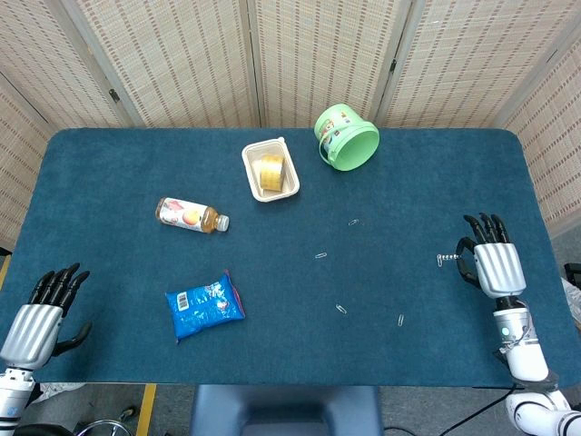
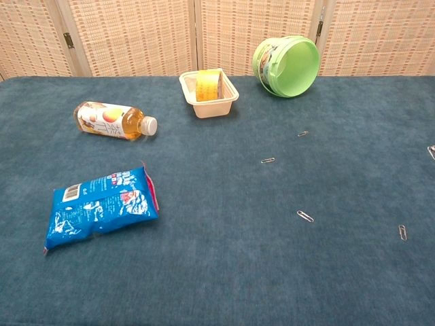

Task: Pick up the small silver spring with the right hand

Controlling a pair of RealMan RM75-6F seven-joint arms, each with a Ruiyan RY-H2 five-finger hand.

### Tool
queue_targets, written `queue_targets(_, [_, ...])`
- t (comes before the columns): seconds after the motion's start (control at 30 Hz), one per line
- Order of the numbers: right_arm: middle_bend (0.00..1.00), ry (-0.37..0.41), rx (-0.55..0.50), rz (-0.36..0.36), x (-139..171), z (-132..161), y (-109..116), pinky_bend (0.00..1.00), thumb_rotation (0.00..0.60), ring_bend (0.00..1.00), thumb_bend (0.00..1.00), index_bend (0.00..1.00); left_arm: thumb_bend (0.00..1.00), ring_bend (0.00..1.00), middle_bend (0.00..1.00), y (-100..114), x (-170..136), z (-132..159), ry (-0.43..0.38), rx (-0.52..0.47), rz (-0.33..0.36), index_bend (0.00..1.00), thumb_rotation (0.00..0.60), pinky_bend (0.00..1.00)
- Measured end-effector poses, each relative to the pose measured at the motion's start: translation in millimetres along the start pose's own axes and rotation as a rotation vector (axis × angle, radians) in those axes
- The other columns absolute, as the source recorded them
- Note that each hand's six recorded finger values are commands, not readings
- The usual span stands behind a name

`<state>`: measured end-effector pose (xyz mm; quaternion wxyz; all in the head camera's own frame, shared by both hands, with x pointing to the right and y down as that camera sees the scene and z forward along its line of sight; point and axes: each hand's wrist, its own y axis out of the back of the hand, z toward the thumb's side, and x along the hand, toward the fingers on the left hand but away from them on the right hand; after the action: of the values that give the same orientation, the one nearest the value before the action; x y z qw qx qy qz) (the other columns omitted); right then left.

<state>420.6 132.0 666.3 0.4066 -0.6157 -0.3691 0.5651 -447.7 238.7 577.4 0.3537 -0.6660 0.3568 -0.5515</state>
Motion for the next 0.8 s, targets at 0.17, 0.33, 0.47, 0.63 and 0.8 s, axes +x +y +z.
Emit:
queue_targets(0.17, [0.15, -0.020, -0.010, 0.021, -1.9, -5.4, -7.9, 0.00, 0.600, 0.00, 0.45, 0.89, 0.40, 0.02, 0.00, 0.2, 0.6, -1.0, 0.003, -0.003, -0.001, 0.00, 0.600, 0.00])
queue_targets(0.33, [0.12, -0.013, -0.016, 0.026, -2.5, -4.1, -9.1, 0.00, 0.600, 0.00, 0.45, 0.72, 0.40, 0.02, 0.00, 0.1, 0.5, -0.8, 0.003, -0.003, -0.002, 0.00, 0.600, 0.00])
queue_targets(0.47, [0.03, -0.010, -0.039, 0.035, -1.4, -4.8, -8.0, 0.00, 0.600, 0.00, 0.45, 0.28, 0.40, 0.02, 0.00, 0.2, 0.5, -0.8, 0.004, -0.003, -0.001, 0.00, 0.600, 0.00])
queue_targets(0.63, [0.00, -0.025, -0.039, 0.095, 0.7, -8.1, -9.7, 0.00, 0.600, 0.00, 0.45, 0.00, 0.40, 0.02, 0.00, 0.0, 0.8, -1.0, 0.005, -0.003, -0.002, 0.00, 0.600, 0.00])
queue_targets(0.8, [0.00, -0.035, -0.026, 0.144, 4.0, -8.1, -6.9, 0.00, 0.600, 0.00, 0.45, 0.00, 0.40, 0.02, 0.00, -0.1, 0.7, -0.8, 0.005, -0.002, -0.002, 0.00, 0.600, 0.00])
